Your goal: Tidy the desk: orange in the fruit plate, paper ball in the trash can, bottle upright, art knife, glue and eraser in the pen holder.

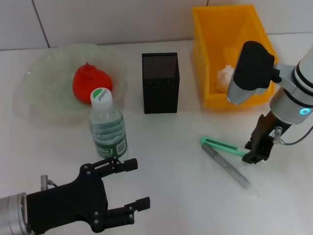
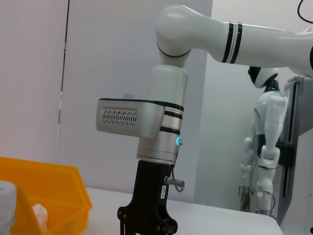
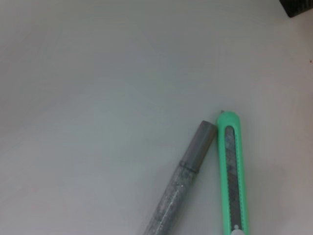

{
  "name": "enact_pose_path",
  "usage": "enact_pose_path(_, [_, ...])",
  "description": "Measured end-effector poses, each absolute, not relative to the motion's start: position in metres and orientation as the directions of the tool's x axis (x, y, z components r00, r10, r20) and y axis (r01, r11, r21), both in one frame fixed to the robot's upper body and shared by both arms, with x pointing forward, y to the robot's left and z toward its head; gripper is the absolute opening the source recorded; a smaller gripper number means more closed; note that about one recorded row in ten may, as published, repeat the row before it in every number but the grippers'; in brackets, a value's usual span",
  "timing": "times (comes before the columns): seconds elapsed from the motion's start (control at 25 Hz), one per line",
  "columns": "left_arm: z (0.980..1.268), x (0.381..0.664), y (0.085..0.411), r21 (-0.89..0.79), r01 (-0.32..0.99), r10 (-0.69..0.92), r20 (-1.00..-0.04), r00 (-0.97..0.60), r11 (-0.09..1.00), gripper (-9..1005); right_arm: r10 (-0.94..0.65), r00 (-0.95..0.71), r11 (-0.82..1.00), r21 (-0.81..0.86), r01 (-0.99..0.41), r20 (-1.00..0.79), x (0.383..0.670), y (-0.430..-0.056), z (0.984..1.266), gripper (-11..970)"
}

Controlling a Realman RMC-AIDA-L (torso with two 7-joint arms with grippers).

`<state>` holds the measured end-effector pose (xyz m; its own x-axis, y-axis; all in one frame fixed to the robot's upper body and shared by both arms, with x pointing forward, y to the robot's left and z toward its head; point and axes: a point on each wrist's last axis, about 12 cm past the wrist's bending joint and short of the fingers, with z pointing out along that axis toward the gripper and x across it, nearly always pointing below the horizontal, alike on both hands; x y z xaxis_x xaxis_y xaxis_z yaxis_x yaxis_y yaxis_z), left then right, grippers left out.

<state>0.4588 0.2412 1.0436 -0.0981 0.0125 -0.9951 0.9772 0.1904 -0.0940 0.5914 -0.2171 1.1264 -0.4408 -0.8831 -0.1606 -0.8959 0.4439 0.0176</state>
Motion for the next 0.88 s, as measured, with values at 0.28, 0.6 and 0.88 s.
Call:
enact_pose_path(0.28, [1.044,0.459,0.241,-0.09,0.978,0.013,-0.995,-0.095,0.191,773,-0.882,-0.443,0.447,0.009,-0.894,-0.159,0.593,-0.218,1.126,274])
enact_pose_path(0.6, [1.045,0.46,0.241,-0.089,0.978,0.012,-0.996,-0.093,0.189,772,-0.893,-0.43,0.431,0.02,-0.902,-0.134,0.591,-0.215,1.121,165])
enact_pose_path(0.88, [1.046,0.461,0.241,-0.088,0.979,0.01,-0.996,-0.092,0.185,773,-0.884,-0.44,0.445,0.002,-0.896,-0.16,0.59,-0.218,1.134,166])
